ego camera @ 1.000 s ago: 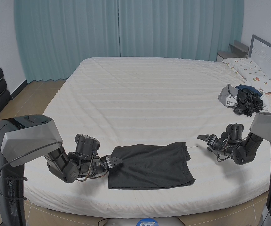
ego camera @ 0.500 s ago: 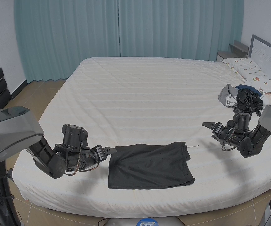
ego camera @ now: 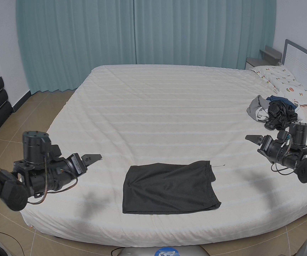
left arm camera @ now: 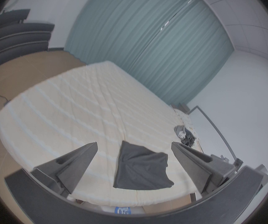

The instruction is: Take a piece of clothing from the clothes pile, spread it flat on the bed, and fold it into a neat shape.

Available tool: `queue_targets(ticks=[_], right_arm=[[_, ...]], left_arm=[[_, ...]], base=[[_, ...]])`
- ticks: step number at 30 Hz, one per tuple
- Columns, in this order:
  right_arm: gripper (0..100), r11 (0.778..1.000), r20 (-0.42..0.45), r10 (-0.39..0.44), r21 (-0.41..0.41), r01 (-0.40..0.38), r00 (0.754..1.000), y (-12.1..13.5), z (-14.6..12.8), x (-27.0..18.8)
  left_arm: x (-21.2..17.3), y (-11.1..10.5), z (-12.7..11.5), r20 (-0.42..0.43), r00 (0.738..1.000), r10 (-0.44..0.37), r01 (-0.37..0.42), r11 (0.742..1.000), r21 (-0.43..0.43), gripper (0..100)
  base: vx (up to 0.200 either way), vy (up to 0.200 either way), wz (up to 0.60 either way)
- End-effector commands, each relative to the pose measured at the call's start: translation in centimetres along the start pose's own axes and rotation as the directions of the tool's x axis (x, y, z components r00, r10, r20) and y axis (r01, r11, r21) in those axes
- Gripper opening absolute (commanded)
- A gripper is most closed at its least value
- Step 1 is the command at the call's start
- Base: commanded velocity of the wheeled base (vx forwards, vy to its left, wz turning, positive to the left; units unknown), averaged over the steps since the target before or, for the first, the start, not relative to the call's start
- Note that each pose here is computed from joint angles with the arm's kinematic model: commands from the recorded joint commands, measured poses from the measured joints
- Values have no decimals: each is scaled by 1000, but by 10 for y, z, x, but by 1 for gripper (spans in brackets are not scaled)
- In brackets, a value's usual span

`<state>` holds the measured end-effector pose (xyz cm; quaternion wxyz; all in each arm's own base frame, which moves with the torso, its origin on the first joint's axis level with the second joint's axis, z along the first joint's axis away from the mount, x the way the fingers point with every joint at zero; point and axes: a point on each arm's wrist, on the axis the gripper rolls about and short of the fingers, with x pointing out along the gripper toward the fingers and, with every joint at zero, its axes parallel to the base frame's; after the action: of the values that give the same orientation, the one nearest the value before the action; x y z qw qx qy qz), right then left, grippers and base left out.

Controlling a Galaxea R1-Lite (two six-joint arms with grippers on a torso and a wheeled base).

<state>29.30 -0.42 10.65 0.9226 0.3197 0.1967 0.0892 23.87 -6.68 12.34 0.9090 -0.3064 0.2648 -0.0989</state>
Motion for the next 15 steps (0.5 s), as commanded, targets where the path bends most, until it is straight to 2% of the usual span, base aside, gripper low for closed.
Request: queue_targets(ticks=[1,5,9,12,13,15], right_arm=[[100,982,168,85,-184,-53,982,36,-10,-120],[100,961,173,91,-273,-41,981,40,-27,-154],[100,945,172,110,-322,-50,979,45,-41,-181],[100,932,173,114,-360,-45,978,47,-49,-198],[100,918,170,118,-394,-42,978,48,-56,-211],[100,909,163,120,-416,-42,979,47,-62,-218]], left_arm=[[-109,-9,1,304,950,-68,54,997,52,100],[-134,-3,-11,337,941,-23,2,998,62,100],[-152,3,-20,370,929,-3,-19,998,57,100],[-163,8,-26,410,911,38,-76,994,77,100],[-170,13,-32,433,899,70,-127,986,104,100],[-174,17,-37,441,894,82,-152,980,125,100]], base=[[0,0,0],[0,0,0],[0,0,0],[0,0,0],[0,0,0],[0,0,0]])
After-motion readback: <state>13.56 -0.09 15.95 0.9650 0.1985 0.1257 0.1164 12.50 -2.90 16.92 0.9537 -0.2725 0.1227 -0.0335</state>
